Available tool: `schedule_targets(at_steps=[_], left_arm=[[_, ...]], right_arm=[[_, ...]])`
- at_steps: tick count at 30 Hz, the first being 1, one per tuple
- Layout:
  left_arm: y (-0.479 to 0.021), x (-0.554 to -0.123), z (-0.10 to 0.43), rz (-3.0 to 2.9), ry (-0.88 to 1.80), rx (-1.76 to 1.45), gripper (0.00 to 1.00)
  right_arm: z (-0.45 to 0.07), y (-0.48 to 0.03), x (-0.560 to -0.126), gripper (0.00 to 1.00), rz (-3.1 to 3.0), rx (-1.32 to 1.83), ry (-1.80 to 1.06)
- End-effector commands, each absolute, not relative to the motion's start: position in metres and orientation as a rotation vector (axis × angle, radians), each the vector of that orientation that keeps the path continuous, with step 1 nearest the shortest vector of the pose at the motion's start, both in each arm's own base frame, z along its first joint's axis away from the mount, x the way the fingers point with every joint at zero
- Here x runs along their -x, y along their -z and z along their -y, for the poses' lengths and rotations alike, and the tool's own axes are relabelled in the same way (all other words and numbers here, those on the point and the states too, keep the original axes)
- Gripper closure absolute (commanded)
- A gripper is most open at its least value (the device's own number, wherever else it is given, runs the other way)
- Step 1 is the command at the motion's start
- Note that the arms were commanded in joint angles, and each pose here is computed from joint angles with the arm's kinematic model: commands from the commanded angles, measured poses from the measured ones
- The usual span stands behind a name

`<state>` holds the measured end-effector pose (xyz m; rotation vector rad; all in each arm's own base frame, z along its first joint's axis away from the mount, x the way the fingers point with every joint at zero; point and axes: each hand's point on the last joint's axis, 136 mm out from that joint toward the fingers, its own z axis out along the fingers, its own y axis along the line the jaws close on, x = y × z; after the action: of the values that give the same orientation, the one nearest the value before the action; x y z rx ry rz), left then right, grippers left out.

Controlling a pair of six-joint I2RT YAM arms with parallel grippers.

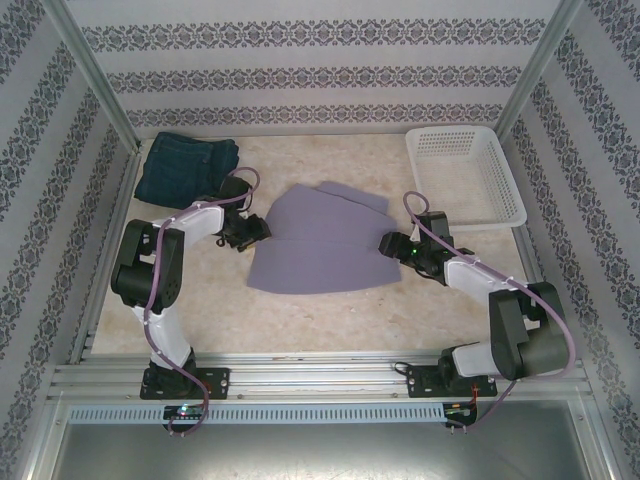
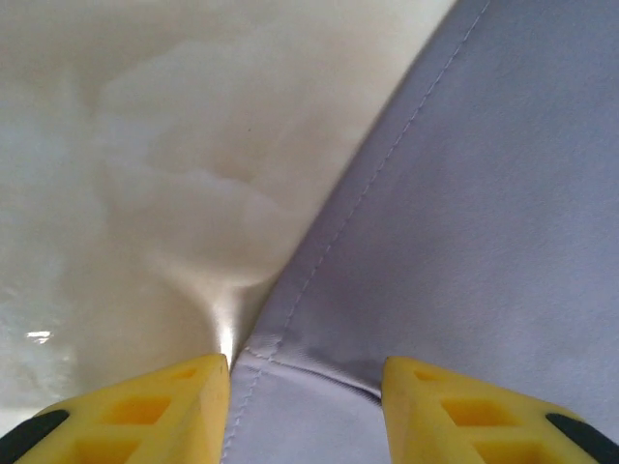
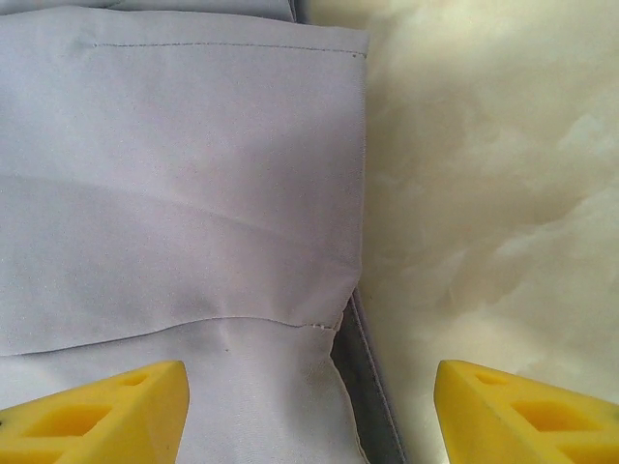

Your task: Fold and stack the skirts

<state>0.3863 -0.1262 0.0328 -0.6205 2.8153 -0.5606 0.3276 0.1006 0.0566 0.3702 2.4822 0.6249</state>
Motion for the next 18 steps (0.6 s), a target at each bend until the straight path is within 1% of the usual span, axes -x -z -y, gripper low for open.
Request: schedule_targets(at_steps=[1,4,7,9,12,13,14,15,18], left_arm=[[-0.03,-0.396,0.128,-2.773,0.605,0.652,0.54],[-0.024,-0.395,0.124,-2.8,0.558,0.64,0.57],[-0.018,-0.391,0.124,-2.825,0.548,0.646,0.64],[-0.017,-0.389,0.123,-2.826,0.543,0.655,0.75],[-0.021,-0.387,0.12,-2.817,0.53,0.65,0.84],[-0.023,-0.388,0.119,-2.814,0.522,0.649,0.89],[-0.026,-0.389,0.119,-2.807,0.518,0.638,0.96],[-0.03,-0.39,0.117,-2.801,0.507,0.63,1.0],[-0.049,-0.394,0.115,-2.75,0.498,0.61,1.0]], right_arm=[[-0.094,-0.054,-0.324,0.32,-2.482,-0.38,-0.593],[-0.095,-0.054,-0.323,0.32,-2.478,-0.381,-0.603],[-0.096,-0.056,-0.324,0.32,-2.475,-0.376,-0.614],[-0.097,-0.058,-0.324,0.32,-2.472,-0.365,-0.622],[-0.099,-0.061,-0.325,0.32,-2.465,-0.346,-0.634],[-0.1,-0.063,-0.326,0.32,-2.461,-0.336,-0.64],[-0.101,-0.064,-0.326,0.31,-2.461,-0.331,-0.644],[-0.101,-0.065,-0.327,0.31,-2.461,-0.327,-0.645],[-0.103,-0.069,-0.33,0.31,-2.455,-0.326,-0.678]])
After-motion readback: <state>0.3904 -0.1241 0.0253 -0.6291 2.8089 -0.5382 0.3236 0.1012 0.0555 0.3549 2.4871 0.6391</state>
